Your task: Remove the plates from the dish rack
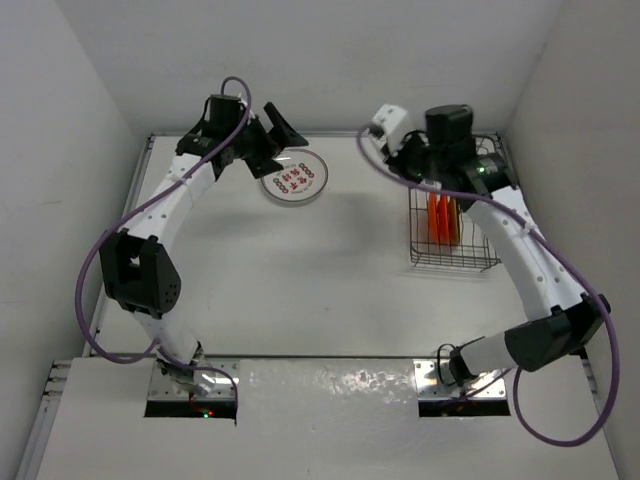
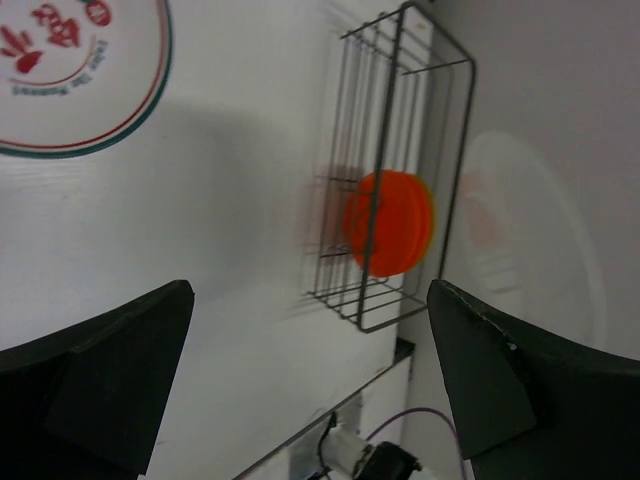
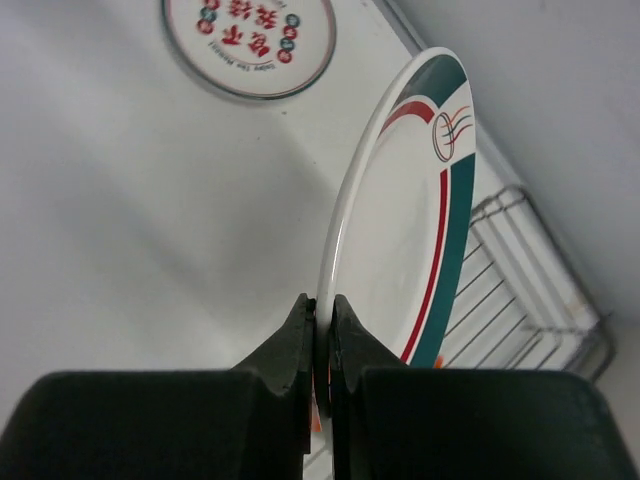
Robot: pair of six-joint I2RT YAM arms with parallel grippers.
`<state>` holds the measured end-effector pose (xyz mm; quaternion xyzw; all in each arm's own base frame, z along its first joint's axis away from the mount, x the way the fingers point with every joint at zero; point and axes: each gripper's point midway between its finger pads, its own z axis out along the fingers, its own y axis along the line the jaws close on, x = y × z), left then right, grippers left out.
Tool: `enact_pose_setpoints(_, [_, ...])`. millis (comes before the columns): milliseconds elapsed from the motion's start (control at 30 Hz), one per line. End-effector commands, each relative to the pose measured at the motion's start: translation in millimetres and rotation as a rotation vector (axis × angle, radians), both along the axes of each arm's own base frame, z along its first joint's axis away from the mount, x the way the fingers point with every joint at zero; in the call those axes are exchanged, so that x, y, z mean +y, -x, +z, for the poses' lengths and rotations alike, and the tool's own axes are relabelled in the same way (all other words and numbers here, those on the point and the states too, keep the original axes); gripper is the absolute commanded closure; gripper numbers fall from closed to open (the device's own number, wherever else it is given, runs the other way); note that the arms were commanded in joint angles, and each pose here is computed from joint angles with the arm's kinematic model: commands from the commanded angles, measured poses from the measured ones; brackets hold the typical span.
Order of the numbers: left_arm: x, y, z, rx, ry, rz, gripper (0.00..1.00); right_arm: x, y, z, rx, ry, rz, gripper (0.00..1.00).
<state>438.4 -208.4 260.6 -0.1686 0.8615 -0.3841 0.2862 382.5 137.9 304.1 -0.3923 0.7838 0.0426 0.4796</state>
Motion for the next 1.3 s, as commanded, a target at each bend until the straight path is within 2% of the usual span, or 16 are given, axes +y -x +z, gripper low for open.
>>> enact_pose_setpoints(0, [-10,-10,84,-0.137,0.212,0.032,0.00,13,10,18,-0.200,0.312,0.091,1.00])
enact_pose_setpoints(167, [-8,-6,82,-0.091,0.226,0.064,0.00,74,33,-7,-0.175,0.407,0.277,1.00])
enact_pose_setpoints(300, [-8,0,56,-0.018,0.191,0.049,0.00,120,43,-5,-0.243,0.426,0.361,1.00])
enact_pose_setpoints(433, [-14,6,32,0.043,0.160,0.011,0.00,162,38,-14,-0.251,0.453,0.410,1.00])
enact_pose_setpoints(600, [-9,15,5,0.102,0.080,-0.004,0.13,190,28,-10,-0.326,0.482,0.385,1.00])
enact_pose_setpoints(633, [-7,16,1,0.109,0.066,0.001,0.20,190,25,-9,-0.334,0.491,0.370,1.00])
enact_pose_setpoints(733, [4,12,-5,0.103,0.018,0.031,0.19,191,25,-15,-0.319,0.513,0.382,1.00])
enact_pose_setpoints(833, [11,3,2,0.071,-0.020,0.051,0.13,185,30,-28,-0.288,0.563,0.409,1.00])
enact_pose_setpoints(1000, [20,-11,5,0.063,-0.088,0.079,0.10,166,38,-46,-0.251,0.619,0.408,1.00])
enact_pose_setpoints(1267, [20,-6,-13,0.104,-0.105,0.063,0.15,177,26,-14,-0.346,0.493,0.307,1.00])
